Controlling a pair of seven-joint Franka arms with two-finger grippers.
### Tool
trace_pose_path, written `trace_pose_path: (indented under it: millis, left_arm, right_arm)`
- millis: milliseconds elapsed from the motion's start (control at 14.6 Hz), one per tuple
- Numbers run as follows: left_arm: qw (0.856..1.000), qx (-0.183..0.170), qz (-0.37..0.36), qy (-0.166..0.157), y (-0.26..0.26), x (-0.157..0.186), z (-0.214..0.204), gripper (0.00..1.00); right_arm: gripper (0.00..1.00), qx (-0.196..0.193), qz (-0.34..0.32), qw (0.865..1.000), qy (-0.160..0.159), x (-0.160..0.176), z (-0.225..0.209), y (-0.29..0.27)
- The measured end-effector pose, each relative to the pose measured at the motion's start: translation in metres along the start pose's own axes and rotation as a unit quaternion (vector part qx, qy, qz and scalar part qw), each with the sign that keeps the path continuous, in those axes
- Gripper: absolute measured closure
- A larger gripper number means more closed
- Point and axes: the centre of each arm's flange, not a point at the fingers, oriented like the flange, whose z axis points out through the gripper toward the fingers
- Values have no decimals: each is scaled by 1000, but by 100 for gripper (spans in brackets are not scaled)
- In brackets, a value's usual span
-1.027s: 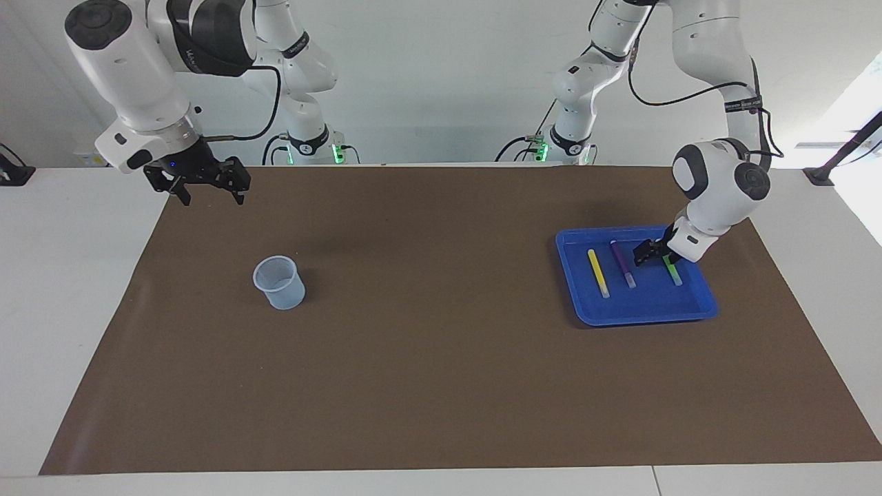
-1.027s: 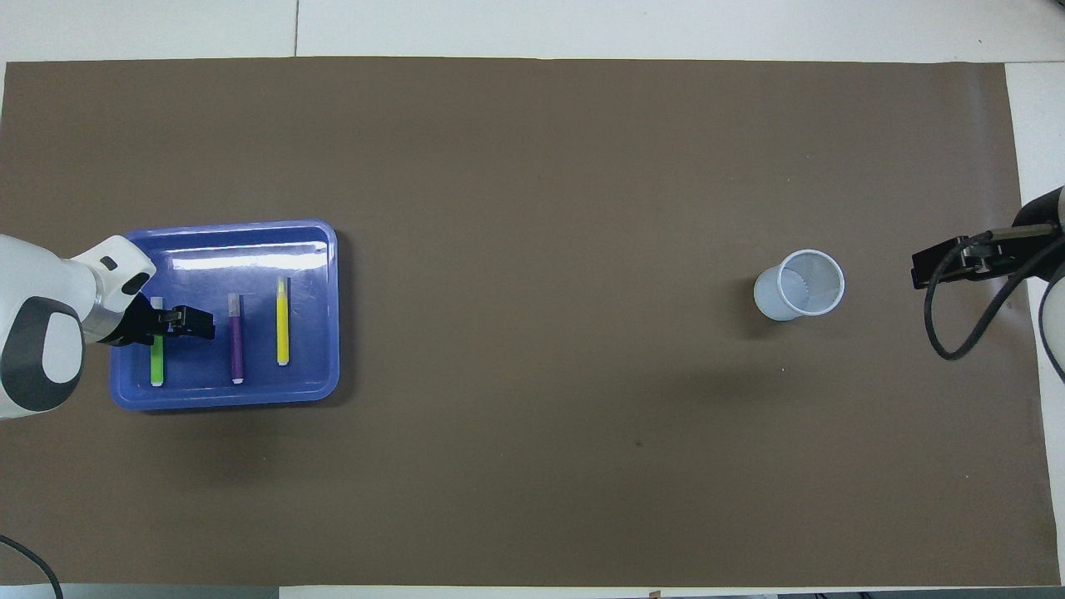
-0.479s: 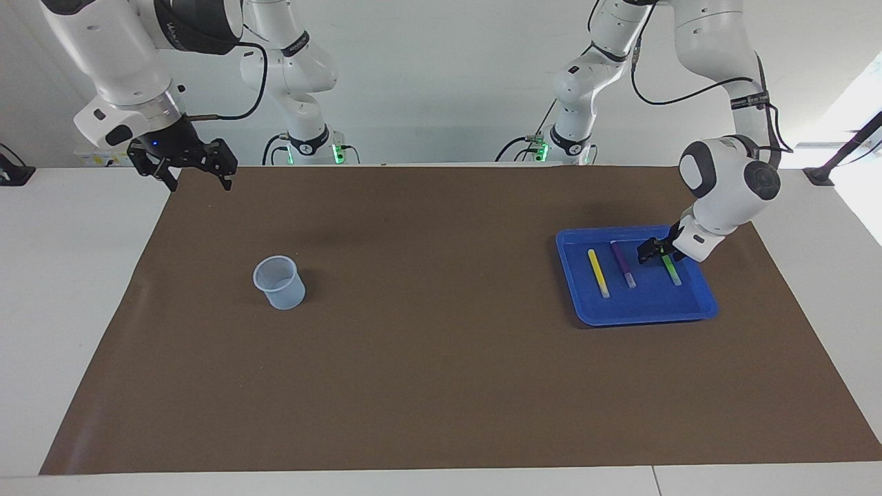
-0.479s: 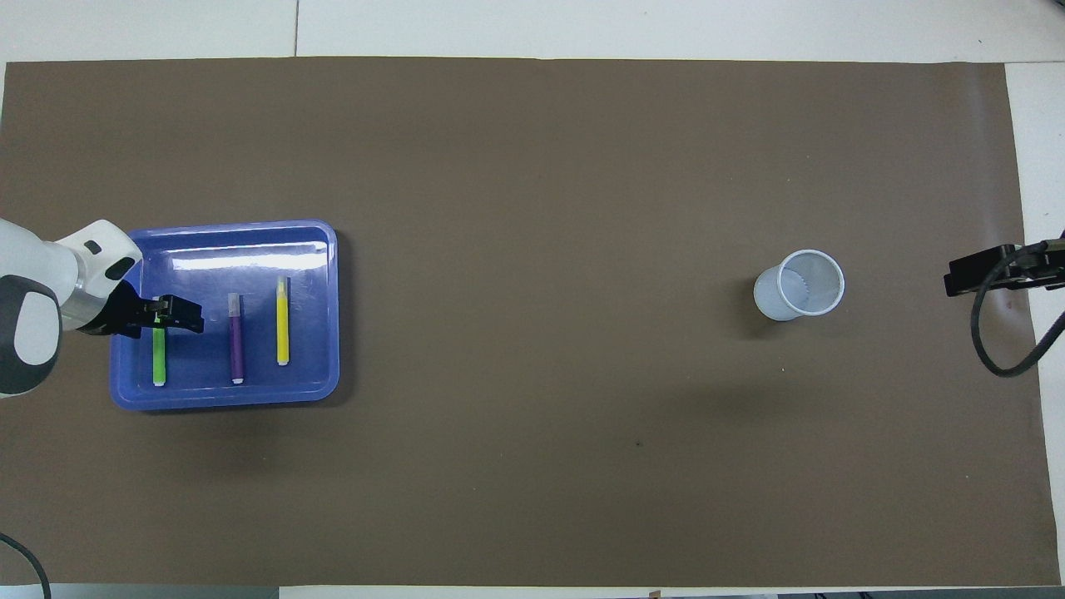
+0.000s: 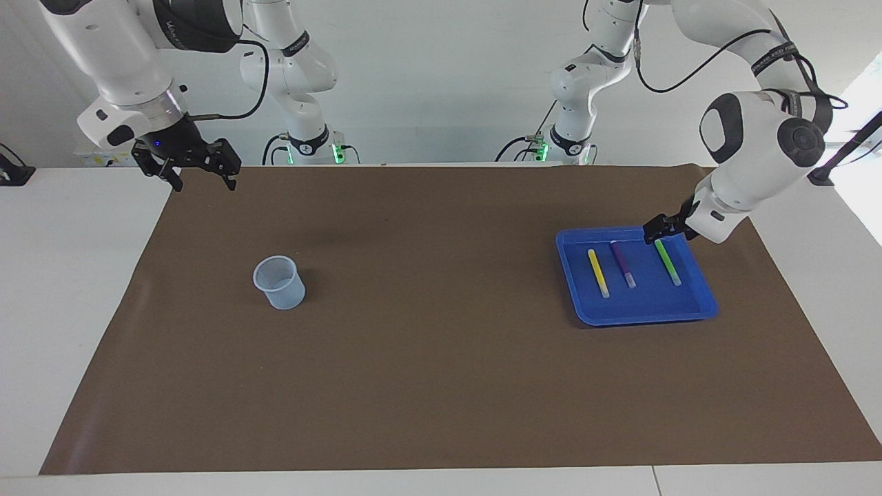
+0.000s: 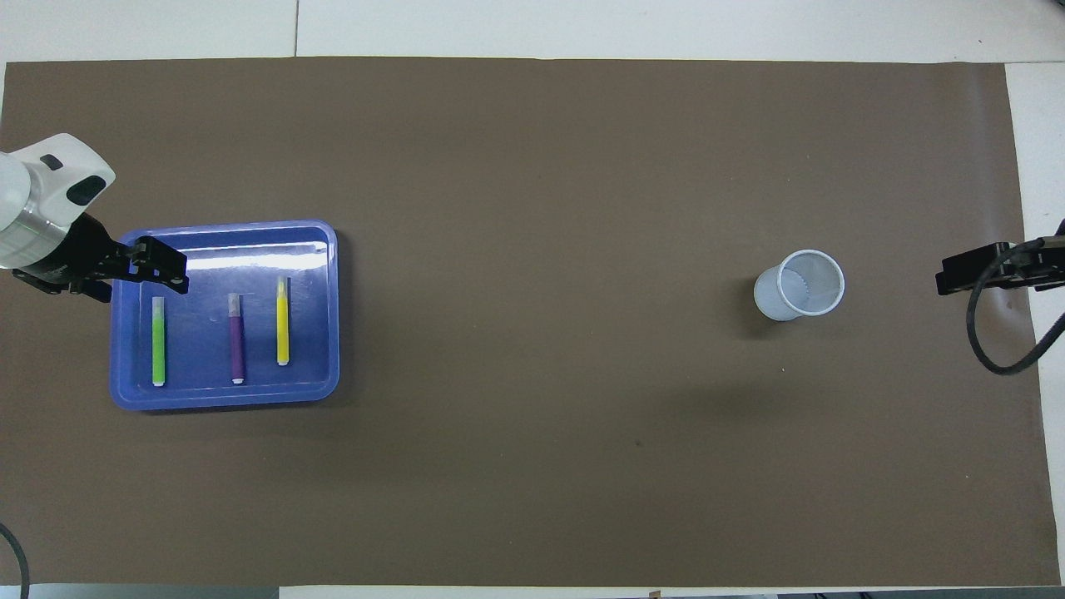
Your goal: Right arm passes pens to left for tray arrangement
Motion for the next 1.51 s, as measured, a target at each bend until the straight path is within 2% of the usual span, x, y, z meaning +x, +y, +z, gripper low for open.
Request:
trace_pose_path:
  millis: [411, 685, 959, 1095, 1369, 1506]
  left_arm:
    - [1000, 21, 10, 10, 39, -71, -96, 0]
    - [999, 39, 26, 28, 68, -114, -119, 0]
    - [998, 1, 13, 57, 43, -101, -106, 0]
    - [998, -6, 11, 64, 43, -97, -110, 0]
    - [999, 0, 15, 48, 53, -96, -141, 0]
    - [999, 2, 19, 39, 59, -91, -140, 0]
  right_arm:
    - [0, 0, 0, 1000, -1, 0, 0, 0]
    - [0, 1, 0, 1000, -1, 0, 0, 0]
    - [0, 1, 0, 1000, -1, 0, 0, 0]
    - [0, 1, 0, 1000, -1, 0, 1, 0]
    - [0, 1, 0, 1000, -1, 0, 1, 0]
    - [0, 1, 0, 1000, -1, 0, 1, 0]
